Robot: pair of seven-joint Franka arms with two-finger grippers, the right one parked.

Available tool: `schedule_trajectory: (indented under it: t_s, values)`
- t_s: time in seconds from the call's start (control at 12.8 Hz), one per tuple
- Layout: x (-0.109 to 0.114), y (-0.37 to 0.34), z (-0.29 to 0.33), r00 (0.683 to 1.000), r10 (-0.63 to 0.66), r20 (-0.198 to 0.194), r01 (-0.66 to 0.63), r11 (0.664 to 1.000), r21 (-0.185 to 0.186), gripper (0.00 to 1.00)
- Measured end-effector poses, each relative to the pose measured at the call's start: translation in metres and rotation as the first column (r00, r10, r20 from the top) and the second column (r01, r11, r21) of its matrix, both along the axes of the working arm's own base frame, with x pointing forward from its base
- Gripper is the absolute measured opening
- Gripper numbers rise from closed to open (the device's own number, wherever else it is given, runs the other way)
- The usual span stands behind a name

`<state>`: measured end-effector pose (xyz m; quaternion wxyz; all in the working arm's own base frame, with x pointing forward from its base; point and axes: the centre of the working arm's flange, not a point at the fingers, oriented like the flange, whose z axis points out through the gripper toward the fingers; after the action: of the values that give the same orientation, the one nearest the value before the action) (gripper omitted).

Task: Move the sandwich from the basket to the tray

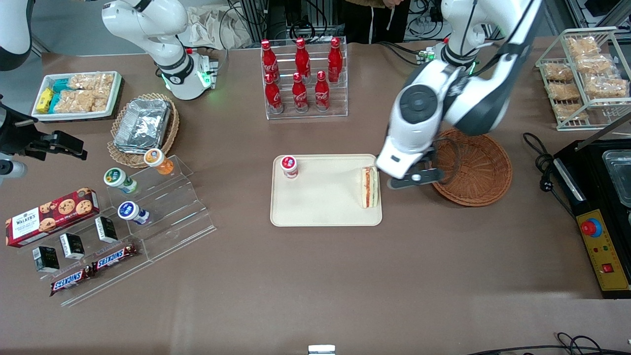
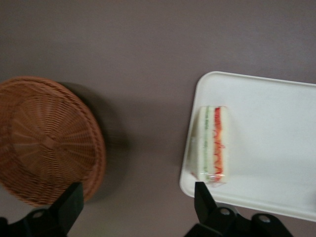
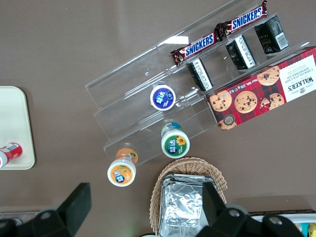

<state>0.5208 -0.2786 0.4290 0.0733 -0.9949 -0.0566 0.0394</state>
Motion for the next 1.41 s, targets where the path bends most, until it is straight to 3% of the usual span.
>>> schedule_trajectory:
  t_s: [0.39, 0.63, 0.94, 1.41]
  values:
    - [0.02, 0.105, 0.054, 0.995, -0.099, -0.011, 0.098, 0.995, -0.011, 1.0]
    - [0.03, 0.17, 0.074, 0.989, -0.149, -0.009, 0.148, 0.986, -0.08, 1.0]
    - [0.037, 0.247, 0.11, 0.986, -0.162, 0.026, 0.164, 0.977, -0.136, 1.0]
    - [0.04, 0.272, 0.166, 0.988, -0.125, 0.088, 0.136, 0.982, -0.132, 1.0]
